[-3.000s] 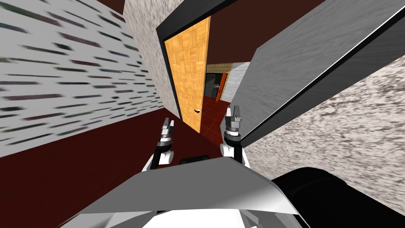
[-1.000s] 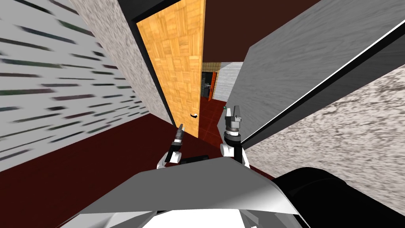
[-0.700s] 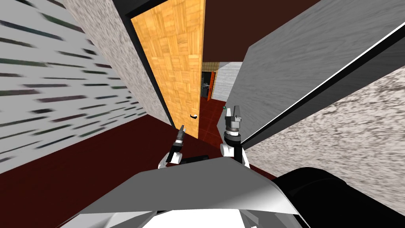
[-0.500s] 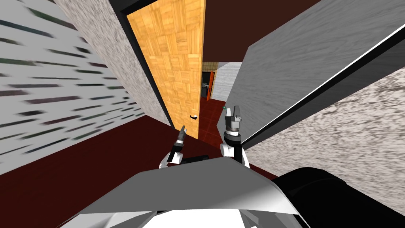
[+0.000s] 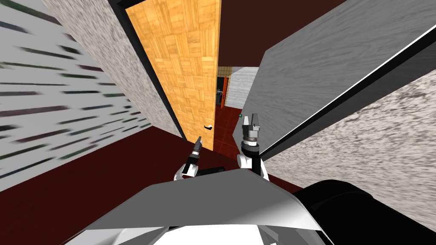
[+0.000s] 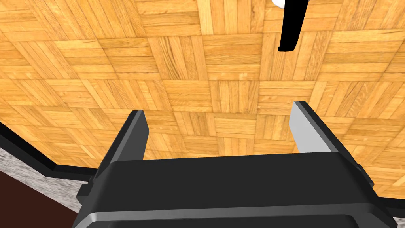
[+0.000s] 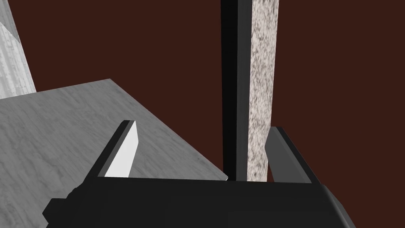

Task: Push the door open

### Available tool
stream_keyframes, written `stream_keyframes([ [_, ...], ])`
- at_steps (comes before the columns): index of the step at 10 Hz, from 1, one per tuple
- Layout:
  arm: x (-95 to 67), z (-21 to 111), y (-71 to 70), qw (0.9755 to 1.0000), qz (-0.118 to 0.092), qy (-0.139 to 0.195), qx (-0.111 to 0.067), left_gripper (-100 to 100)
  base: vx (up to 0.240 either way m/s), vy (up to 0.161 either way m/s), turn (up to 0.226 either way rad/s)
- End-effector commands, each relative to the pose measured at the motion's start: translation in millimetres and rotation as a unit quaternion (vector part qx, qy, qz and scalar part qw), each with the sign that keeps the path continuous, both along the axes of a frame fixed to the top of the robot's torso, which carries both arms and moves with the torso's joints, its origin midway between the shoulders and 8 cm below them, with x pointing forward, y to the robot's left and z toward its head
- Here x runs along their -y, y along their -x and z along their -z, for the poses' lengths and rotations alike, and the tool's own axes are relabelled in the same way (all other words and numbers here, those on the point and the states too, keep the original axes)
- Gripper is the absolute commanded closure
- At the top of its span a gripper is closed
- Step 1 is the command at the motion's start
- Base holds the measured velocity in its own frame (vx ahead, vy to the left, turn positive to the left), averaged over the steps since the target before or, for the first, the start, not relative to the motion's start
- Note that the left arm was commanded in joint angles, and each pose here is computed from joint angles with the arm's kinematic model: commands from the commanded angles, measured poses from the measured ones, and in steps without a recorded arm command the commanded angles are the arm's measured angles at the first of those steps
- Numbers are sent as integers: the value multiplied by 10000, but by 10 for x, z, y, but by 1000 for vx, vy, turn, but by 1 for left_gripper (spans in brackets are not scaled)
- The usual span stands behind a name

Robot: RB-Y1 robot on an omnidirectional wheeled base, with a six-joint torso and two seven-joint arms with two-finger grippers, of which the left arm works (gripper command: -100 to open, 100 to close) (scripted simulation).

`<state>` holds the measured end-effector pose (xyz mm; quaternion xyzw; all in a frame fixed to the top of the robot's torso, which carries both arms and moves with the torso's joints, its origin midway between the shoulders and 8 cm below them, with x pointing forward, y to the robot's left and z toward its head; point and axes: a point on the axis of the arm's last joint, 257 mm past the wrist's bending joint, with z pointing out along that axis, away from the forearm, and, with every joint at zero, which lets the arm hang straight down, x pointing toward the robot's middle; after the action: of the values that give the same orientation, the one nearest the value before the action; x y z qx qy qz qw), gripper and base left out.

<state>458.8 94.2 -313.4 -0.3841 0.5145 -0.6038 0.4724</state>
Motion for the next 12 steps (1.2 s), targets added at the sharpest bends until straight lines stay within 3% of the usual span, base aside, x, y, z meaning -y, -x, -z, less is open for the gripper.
stream_keyframes([
  [1, 51, 88, 3, 9999, 46, -13, -94, -100, 91, 47, -74],
  [12, 382, 618, 83, 9970, 341, -129, -678, -100, 83, 74, -76],
])
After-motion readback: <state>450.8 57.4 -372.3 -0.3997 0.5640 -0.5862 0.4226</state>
